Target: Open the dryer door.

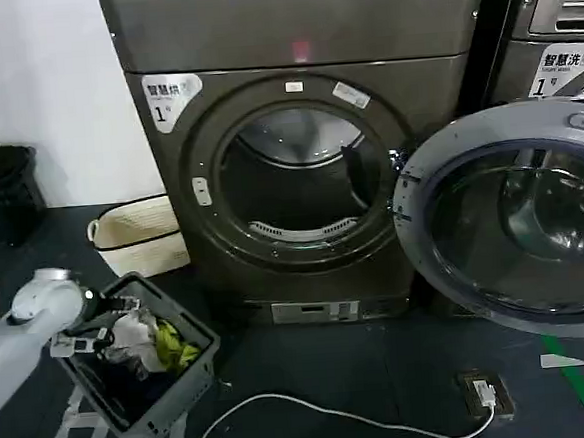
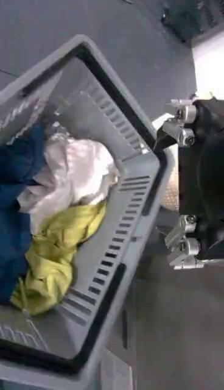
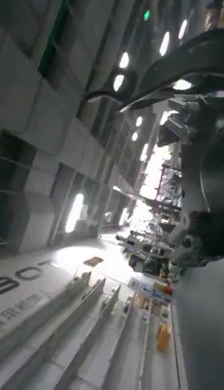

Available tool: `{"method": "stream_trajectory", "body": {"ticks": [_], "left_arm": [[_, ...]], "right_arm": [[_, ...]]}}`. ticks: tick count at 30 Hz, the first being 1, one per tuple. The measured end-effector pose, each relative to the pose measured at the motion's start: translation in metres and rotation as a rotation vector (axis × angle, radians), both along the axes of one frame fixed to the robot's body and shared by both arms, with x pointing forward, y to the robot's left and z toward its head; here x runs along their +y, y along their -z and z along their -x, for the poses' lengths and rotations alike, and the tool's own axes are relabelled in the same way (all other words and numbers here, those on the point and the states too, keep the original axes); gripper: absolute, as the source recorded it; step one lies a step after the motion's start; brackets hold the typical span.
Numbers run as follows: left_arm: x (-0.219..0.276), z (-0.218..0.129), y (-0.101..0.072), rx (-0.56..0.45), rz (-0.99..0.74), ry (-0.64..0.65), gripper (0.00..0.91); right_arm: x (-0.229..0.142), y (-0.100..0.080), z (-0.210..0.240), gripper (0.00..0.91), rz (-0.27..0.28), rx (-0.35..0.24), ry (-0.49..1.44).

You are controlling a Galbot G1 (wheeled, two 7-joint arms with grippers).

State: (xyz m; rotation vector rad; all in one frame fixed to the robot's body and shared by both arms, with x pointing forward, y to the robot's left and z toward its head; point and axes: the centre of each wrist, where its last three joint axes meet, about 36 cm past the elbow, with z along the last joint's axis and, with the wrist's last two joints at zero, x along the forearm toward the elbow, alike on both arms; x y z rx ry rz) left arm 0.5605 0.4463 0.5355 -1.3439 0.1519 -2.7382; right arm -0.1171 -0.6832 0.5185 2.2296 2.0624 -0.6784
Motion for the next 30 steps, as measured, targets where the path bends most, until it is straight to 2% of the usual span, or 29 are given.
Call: {"method": "stream_trajectory", "body": {"ticks": [13, 30], "left_arm": [[0.009, 0.000, 0.010, 0.023, 0.005, -0.026, 0.907], [0.010, 0.000, 0.010, 0.024, 0.005, -0.028, 0.907]], "right_arm": [[-0.001, 0.008, -0.005, 0.907, -0.013, 0.001, -0.012], [-0.002, 0.011, -0.005, 0.907, -0.019, 0.004, -0.016]]}}
